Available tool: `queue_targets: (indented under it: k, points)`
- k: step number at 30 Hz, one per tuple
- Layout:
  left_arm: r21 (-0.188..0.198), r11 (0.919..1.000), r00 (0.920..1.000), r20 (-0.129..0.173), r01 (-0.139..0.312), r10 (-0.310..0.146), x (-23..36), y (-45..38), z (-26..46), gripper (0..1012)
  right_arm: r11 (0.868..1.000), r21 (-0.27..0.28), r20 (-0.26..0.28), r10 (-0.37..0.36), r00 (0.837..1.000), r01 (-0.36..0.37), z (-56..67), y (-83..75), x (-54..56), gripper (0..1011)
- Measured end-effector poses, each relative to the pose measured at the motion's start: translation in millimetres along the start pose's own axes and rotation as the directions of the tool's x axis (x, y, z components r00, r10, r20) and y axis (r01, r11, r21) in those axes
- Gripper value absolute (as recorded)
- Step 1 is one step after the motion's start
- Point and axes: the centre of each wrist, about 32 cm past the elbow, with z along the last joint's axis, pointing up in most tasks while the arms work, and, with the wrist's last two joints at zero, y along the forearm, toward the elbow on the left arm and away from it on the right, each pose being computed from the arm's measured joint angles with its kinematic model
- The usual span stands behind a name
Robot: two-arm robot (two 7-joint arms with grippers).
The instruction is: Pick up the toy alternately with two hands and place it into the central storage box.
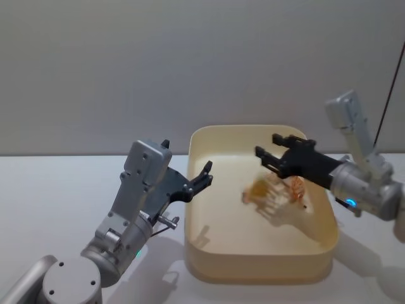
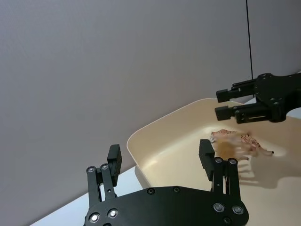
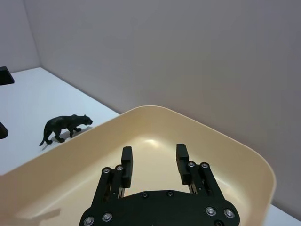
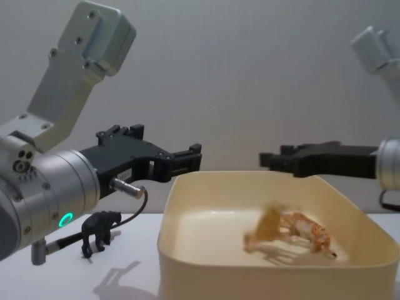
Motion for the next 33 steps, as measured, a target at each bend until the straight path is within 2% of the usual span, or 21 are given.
queue_targets:
  k: [1, 2, 5, 8, 12, 17, 26, 33]
  points:
    - [0.000, 1.0000, 1.0000, 0.000, 0.000, 0.000, 0.0, 0.0, 0.0, 1002, 1.000, -0.002, -0.002, 0.012, 1.000, -0.012, 0.0, 4.1, 0.4, 577]
    - [0.000, 1.0000, 1.0000, 0.000, 0.000, 0.000, 0.0, 0.0, 0.0, 1002, 1.000, -0.002, -0.002, 0.012, 1.000, -0.012, 0.0, 4.1, 0.4, 577]
    - [0.000, 1.0000, 1.0000, 0.000, 0.000, 0.000, 0.0, 0.0, 0.0, 1002, 0.999, -0.009, -0.008, 0.041, 0.999, -0.041, -2.0, 12.9, -0.3, 695]
    - [0.000, 1.0000, 1.0000, 0.000, 0.000, 0.000, 0.0, 0.0, 0.0, 1001, 0.999, -0.009, -0.009, 0.049, 0.999, -0.049, -2.0, 15.3, -0.1, 753]
    - [0.000, 1.0000, 1.0000, 0.000, 0.000, 0.000, 0.0, 0.0, 0.0, 1001, 0.999, -0.003, -0.005, 0.042, 0.999, -0.042, -1.2, 13.6, 1.3, 896]
    - [0.000, 1.0000, 1.0000, 0.000, 0.000, 0.000, 0.0, 0.0, 0.0, 1002, 1.000, 0.011, -0.002, 0.007, 1.000, -0.007, -0.2, 5.2, 3.8, 996]
    - [0.000, 1.0000, 1.0000, 0.000, 0.000, 0.000, 0.0, 0.0, 0.0, 1002, 0.995, 0.042, 0.003, -0.090, 0.996, 0.090, 2.3, -21.0, 10.0, 1001]
    - [0.000, 1.0000, 1.0000, -0.003, -0.002, 0.002, -0.4, 0.8, 0.0, 1002, 0.980, 0.070, 0.005, -0.190, 0.982, 0.189, 5.0, -51.0, 16.1, 1001]
